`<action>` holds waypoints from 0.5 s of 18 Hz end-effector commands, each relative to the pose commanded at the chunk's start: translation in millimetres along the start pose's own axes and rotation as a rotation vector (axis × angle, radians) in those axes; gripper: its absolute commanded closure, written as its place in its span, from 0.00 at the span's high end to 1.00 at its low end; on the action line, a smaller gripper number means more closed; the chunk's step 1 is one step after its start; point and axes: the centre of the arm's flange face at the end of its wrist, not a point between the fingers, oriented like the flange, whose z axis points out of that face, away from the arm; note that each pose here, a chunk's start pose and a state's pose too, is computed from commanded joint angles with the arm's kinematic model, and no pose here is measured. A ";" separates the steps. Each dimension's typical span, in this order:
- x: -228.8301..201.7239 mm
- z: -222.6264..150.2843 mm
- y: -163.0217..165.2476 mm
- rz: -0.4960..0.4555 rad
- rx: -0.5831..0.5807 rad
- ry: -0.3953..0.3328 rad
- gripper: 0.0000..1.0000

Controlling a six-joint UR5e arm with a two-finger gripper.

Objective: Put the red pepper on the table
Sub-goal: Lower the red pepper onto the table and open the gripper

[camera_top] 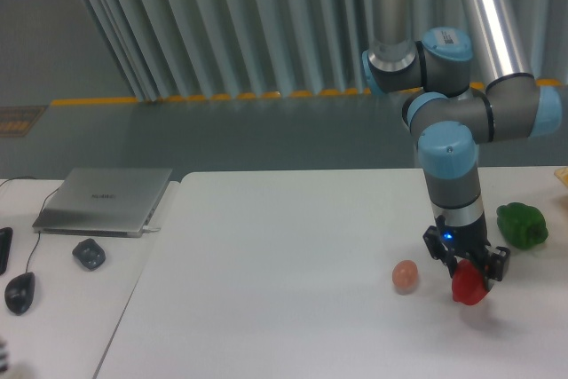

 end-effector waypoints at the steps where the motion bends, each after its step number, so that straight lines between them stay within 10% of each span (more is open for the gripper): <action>1: 1.3 4.0 -1.3 0.004 -0.013 -0.011 0.54; 5: 6.9 9.8 -4.8 0.003 -0.025 -0.016 0.55; 9: 6.2 8.8 -5.3 0.003 -0.022 -0.020 0.79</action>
